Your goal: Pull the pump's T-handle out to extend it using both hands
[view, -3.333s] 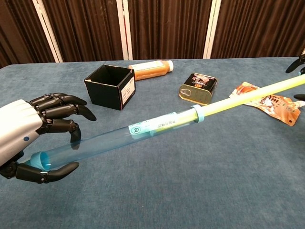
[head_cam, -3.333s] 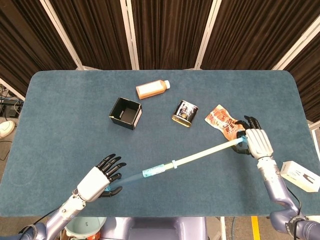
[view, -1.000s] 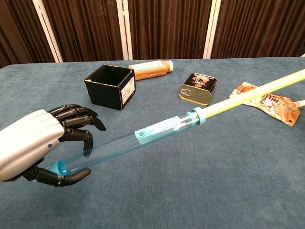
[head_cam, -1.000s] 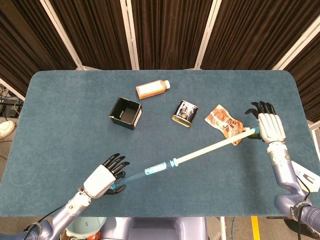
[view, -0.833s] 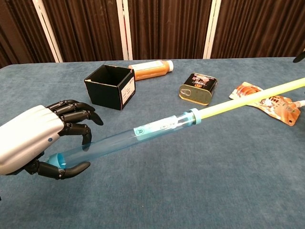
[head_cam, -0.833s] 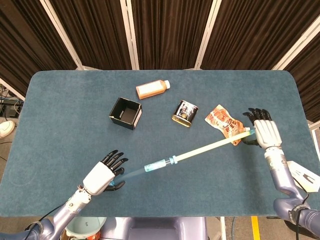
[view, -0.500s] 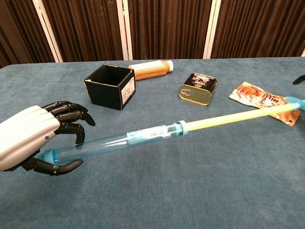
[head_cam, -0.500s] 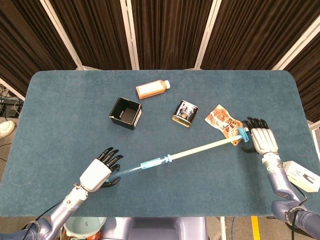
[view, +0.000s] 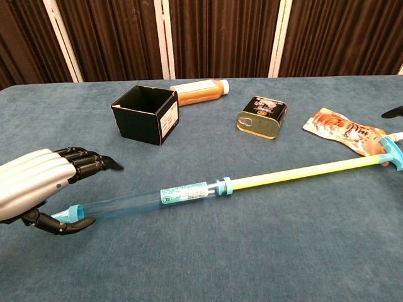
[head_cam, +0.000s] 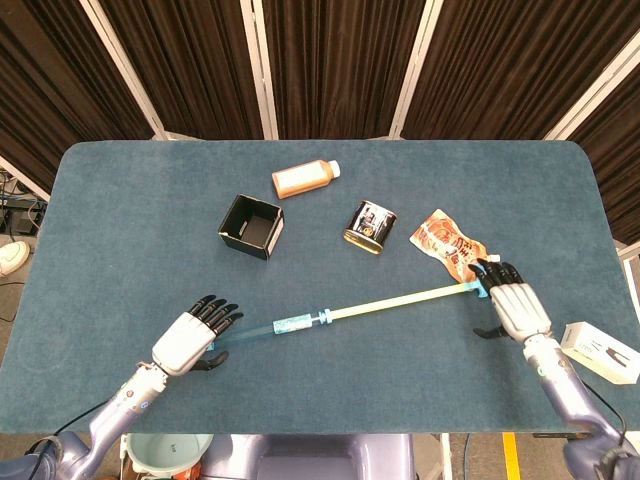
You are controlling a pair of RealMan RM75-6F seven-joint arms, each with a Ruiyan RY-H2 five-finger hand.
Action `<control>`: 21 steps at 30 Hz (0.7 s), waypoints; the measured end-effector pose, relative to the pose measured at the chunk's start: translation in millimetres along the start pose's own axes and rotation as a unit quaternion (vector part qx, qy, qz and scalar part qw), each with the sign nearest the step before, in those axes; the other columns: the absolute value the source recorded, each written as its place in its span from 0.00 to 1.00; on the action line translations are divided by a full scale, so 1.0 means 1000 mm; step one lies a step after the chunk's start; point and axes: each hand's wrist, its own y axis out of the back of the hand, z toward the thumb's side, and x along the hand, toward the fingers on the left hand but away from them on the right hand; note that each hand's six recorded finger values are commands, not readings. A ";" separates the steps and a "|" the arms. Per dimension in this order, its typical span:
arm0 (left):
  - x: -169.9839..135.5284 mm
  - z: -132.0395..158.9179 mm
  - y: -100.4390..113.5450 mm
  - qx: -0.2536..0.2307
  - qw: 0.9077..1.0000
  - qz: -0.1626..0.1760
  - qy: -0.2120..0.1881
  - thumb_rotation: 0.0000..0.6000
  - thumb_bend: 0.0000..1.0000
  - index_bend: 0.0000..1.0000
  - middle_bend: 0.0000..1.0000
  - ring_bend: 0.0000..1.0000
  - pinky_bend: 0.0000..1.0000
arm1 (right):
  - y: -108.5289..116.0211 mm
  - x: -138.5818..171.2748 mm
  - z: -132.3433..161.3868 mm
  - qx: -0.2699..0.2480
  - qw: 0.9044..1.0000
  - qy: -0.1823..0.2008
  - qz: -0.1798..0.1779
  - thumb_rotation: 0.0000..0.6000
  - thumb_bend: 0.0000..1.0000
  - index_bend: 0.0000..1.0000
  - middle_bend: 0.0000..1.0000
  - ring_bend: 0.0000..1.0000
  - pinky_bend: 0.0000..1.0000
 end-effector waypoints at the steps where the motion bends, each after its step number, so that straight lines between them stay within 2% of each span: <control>1: -0.001 -0.001 0.002 0.001 1.000 -0.004 0.005 1.00 0.06 0.00 0.07 0.12 0.15 | 0.004 0.006 0.003 -0.004 1.000 0.005 -0.006 1.00 0.00 0.00 0.00 0.00 0.00; 5: -0.005 -0.007 0.019 -0.010 1.000 0.002 0.026 1.00 0.06 0.00 0.05 0.11 0.15 | 0.021 0.028 0.007 -0.013 0.999 0.015 -0.045 1.00 0.00 0.00 0.00 0.00 0.00; 9: -0.019 -0.024 0.039 0.006 0.998 0.014 0.067 1.00 0.06 0.00 0.03 0.09 0.15 | 0.047 0.051 0.001 0.004 0.993 -0.004 -0.118 1.00 0.00 0.00 0.00 0.00 0.00; 12: -0.041 -0.041 0.057 0.017 0.992 0.021 0.126 1.00 0.06 0.00 0.03 0.09 0.15 | 0.064 0.072 -0.008 0.032 0.983 -0.036 -0.176 1.00 0.00 0.00 0.00 0.00 0.00; 14: -0.057 -0.055 0.066 0.023 0.986 0.021 0.166 1.00 0.06 0.00 0.03 0.09 0.14 | 0.069 0.088 -0.014 0.050 0.977 -0.059 -0.200 1.00 0.00 0.00 0.00 0.00 0.00; 17: -0.082 -0.073 0.072 0.024 0.974 0.018 0.223 1.00 0.07 0.00 0.01 0.06 0.12 | 0.066 0.110 -0.019 0.072 0.971 -0.082 -0.211 1.00 0.00 0.00 0.00 0.00 0.00; 21: -0.096 -0.083 0.076 0.039 0.969 -0.001 0.242 1.00 0.07 0.00 0.00 0.04 0.11 | 0.052 0.123 -0.012 0.069 0.976 -0.066 -0.196 1.00 0.00 0.00 0.00 0.00 0.00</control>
